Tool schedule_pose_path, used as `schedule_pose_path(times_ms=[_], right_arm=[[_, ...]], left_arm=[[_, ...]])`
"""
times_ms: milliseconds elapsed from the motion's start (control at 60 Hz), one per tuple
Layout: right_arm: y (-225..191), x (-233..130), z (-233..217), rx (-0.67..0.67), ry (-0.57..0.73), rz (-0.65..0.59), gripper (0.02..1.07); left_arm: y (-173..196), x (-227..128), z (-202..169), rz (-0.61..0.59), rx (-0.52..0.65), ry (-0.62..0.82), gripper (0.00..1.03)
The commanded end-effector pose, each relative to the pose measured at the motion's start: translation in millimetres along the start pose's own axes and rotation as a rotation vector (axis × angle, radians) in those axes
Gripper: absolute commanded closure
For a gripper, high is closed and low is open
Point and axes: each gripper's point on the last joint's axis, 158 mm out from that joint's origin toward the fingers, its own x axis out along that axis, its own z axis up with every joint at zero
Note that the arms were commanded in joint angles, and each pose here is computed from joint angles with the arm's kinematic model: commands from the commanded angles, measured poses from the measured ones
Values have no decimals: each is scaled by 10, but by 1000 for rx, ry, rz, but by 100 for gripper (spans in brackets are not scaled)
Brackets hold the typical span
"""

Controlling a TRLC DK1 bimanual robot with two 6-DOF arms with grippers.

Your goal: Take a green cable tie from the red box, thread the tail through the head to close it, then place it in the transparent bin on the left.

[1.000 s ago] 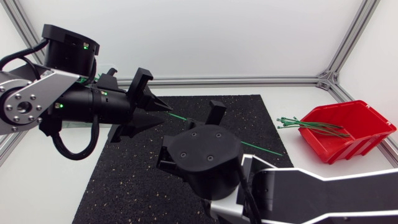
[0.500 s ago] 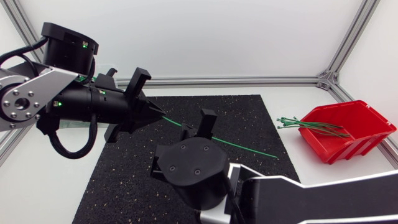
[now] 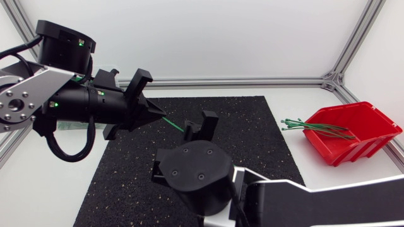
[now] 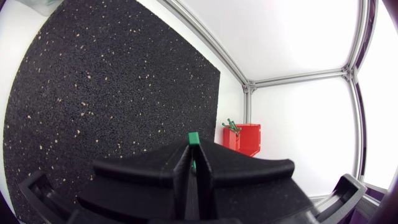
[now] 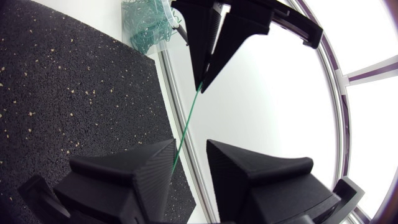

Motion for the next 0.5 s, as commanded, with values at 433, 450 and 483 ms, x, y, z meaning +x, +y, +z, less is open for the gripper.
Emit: schedule_pose_path(times_ms=[433,450,483], right_arm=[[-256,-118,-181,187,-3,298,35],[-245,-117,-185,205,-1,325,35],[-209,-123,-187,228,1,373,35]], left_arm=[[-69,-222,156,-70,376,-91,100],[-81,-224,145,-77,393,-88,100],[-73,-227,147,-77,414,-89,100]])
